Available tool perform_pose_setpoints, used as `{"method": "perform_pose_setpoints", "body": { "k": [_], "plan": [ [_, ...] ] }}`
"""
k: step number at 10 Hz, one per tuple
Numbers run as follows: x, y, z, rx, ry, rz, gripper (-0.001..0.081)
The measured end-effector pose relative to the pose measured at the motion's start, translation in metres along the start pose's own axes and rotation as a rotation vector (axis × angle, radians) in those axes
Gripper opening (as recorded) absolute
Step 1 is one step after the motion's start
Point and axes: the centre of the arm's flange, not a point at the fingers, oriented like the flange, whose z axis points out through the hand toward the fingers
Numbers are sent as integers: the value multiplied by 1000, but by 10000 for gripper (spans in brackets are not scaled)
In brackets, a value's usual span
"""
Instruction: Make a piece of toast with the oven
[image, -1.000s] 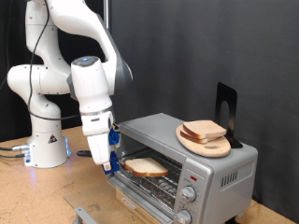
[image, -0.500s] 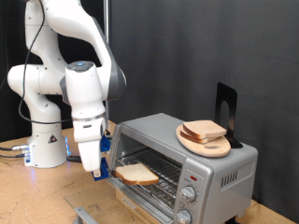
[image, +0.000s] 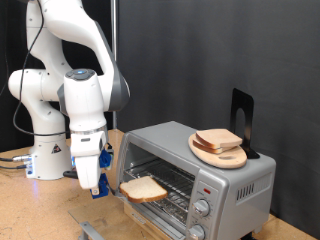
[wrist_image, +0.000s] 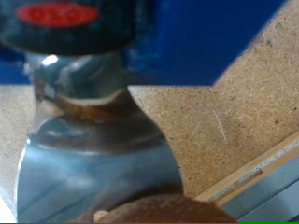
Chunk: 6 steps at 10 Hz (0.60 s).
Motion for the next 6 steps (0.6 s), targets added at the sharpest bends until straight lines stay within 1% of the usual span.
{"method": "perform_pose_setpoints", "body": {
  "k": [3,6],
  "plan": [
    [5,2,-4,1,12,5,491],
    [14,0,-12,34,32,8,491]
  ]
}}
